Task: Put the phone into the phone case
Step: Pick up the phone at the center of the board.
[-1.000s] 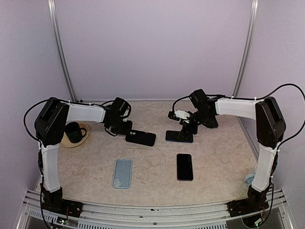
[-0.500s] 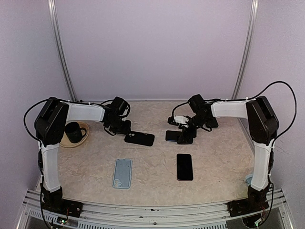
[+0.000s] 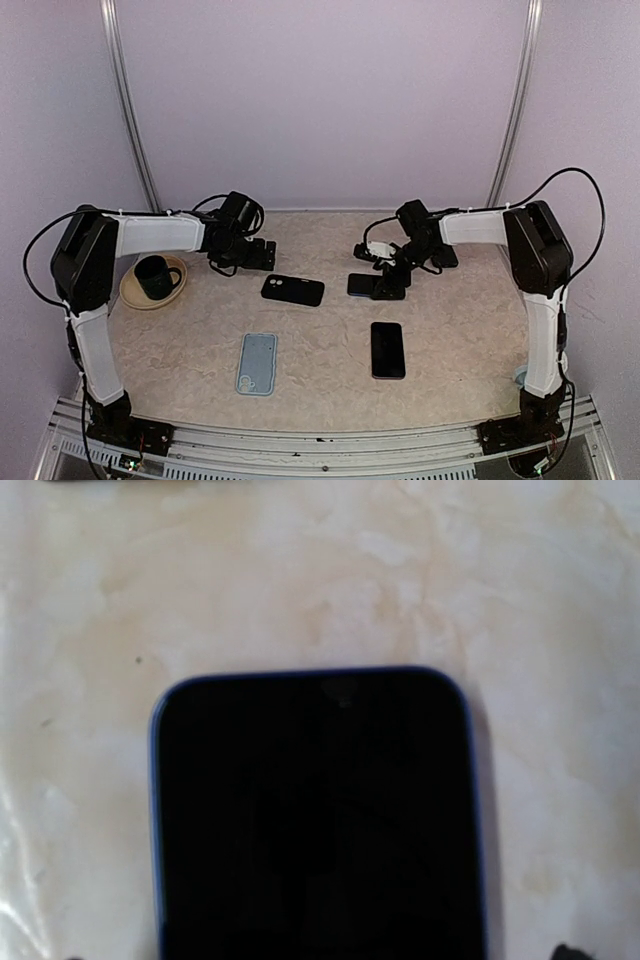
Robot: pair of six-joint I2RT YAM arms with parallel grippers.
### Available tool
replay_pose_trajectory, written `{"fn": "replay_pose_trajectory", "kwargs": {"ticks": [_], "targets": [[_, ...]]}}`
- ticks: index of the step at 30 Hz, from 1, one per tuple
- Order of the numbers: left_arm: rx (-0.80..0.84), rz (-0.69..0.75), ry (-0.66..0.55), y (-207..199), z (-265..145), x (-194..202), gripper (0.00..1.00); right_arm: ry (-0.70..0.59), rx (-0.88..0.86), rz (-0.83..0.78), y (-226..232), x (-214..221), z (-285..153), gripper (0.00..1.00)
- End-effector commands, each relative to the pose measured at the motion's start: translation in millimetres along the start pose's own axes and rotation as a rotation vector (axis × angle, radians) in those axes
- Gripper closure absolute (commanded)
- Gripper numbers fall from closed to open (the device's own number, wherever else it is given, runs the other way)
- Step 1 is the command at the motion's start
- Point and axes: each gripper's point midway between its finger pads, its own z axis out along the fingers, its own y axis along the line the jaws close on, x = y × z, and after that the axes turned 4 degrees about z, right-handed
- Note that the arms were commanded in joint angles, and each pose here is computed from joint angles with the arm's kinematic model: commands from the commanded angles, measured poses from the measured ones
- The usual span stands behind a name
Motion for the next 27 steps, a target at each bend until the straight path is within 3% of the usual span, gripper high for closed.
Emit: {"fn": "replay_pose_trajectory", "kwargs": {"ticks": [1,9,13,16,21,27], "targets": [[-0.025,-0.036,-0.097,2.9,-22.0,-22.6,0.01,-0.028,-0.002,-0.022,-7.3,-3.3,6.6,0.0],[-0.196,-0.092,-0.311,26.3,-69.0,-54.5,0.01,-0.037,-0.003,-0.029,-11.5,-6.3,10.4,0.0],[-0.27,-0.12,-0.508,32.9,-106.7,-64.1,0.01,-0.043,-0.023,-0.031,-10.2,-7.7,12.0,0.0],[-0.189,-0.122,-0.653,22.9,-136.4,-72.1,0.01,-0.05,-0.04,-0.033,-8.2,-8.5,14.1,0.0],[0.008,-0.112,-0.755,2.1,-162.1,-78.3,0.01,-0.049,-0.058,-0.025,-6.0,-6.8,17.4,0.01],[0.103,-0.141,-0.83,-1.4,-179.4,-85.3,0.01,-0.052,-0.075,-0.011,-1.2,-2.9,21.2,0.0]]}}
